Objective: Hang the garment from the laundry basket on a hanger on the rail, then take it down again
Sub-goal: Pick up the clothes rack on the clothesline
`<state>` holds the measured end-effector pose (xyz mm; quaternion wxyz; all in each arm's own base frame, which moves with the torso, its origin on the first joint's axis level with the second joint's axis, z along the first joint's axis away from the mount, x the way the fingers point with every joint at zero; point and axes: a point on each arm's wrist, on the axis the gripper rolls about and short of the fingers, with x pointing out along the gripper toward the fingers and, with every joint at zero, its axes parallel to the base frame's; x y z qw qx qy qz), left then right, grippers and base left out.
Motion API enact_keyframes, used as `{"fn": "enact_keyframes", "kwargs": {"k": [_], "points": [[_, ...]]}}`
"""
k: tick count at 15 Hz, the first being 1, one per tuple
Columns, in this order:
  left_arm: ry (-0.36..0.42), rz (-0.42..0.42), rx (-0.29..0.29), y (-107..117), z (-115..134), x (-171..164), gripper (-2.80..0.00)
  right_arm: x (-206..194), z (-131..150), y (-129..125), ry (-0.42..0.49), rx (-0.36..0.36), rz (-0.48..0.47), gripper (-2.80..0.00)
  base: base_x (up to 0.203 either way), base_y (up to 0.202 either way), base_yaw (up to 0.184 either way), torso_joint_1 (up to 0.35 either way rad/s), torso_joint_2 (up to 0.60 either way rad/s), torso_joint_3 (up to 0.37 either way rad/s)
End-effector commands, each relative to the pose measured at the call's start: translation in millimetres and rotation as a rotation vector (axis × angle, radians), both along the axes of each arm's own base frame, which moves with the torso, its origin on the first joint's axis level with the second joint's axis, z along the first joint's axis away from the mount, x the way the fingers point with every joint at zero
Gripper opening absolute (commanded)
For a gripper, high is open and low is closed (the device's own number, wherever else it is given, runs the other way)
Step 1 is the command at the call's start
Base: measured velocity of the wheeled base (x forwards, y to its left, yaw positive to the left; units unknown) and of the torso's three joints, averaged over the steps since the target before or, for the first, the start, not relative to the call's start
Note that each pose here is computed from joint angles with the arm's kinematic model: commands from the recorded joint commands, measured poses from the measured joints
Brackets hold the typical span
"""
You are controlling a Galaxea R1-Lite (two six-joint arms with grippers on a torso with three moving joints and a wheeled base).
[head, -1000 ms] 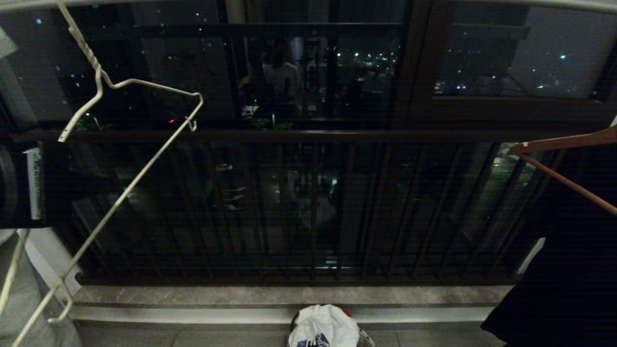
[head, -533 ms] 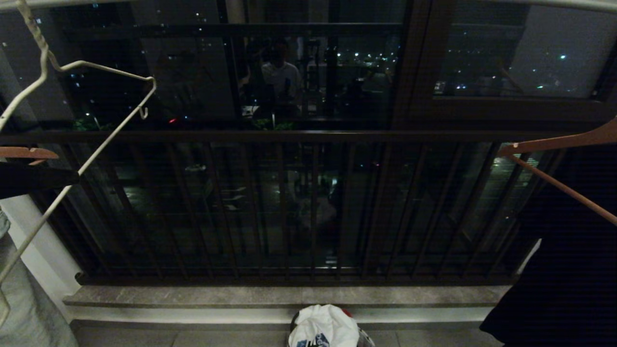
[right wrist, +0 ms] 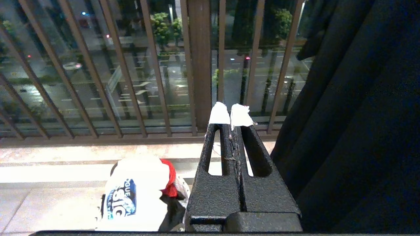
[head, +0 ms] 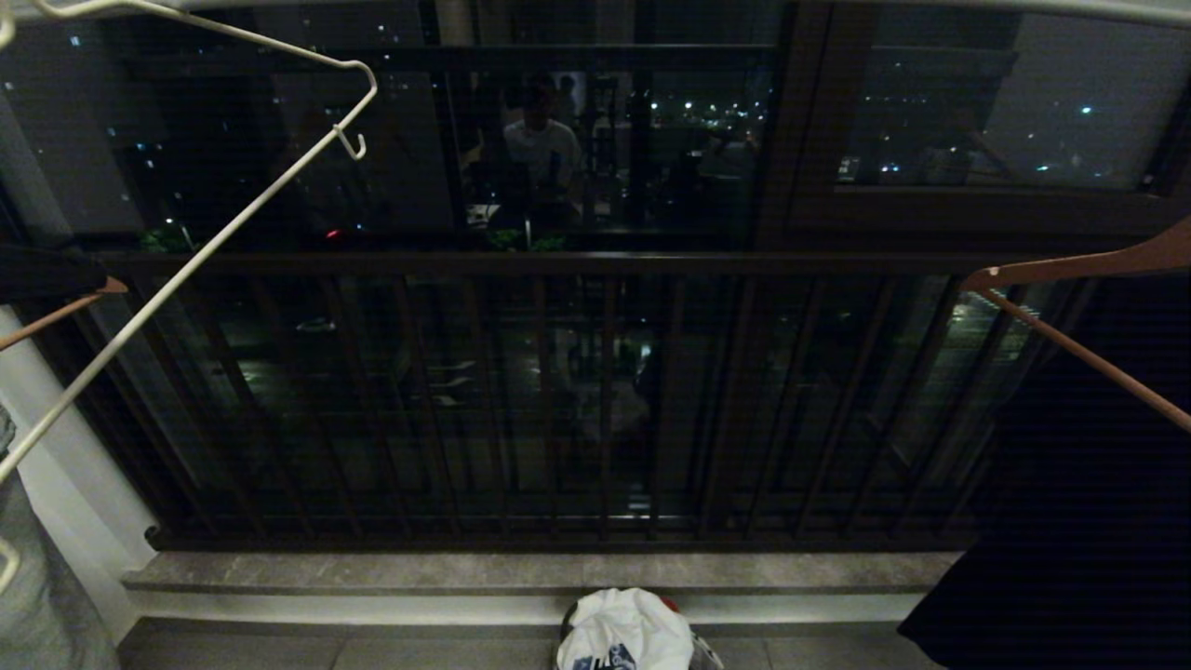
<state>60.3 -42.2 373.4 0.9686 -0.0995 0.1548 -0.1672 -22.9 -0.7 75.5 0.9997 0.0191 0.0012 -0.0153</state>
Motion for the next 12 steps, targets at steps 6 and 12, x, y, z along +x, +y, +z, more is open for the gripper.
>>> {"fn": "enact_keyframes", "kwargs": {"k": [6,12], "points": [[0.115,-0.092,0.047,7.4,-42.9,-12.1,-2.8,0.1,0.0,0.0,0.002,0.0,0.0,-2.8,0.0,0.0,0.0,0.0,0.0,0.0],[0.252,-0.299,0.172,-6.2,-107.8,-2.5,-2.8,0.1,0.0,0.0,0.002,0.0,0.0,-2.8,0.0,0.0,0.0,0.0,0.0,0.0]]}}
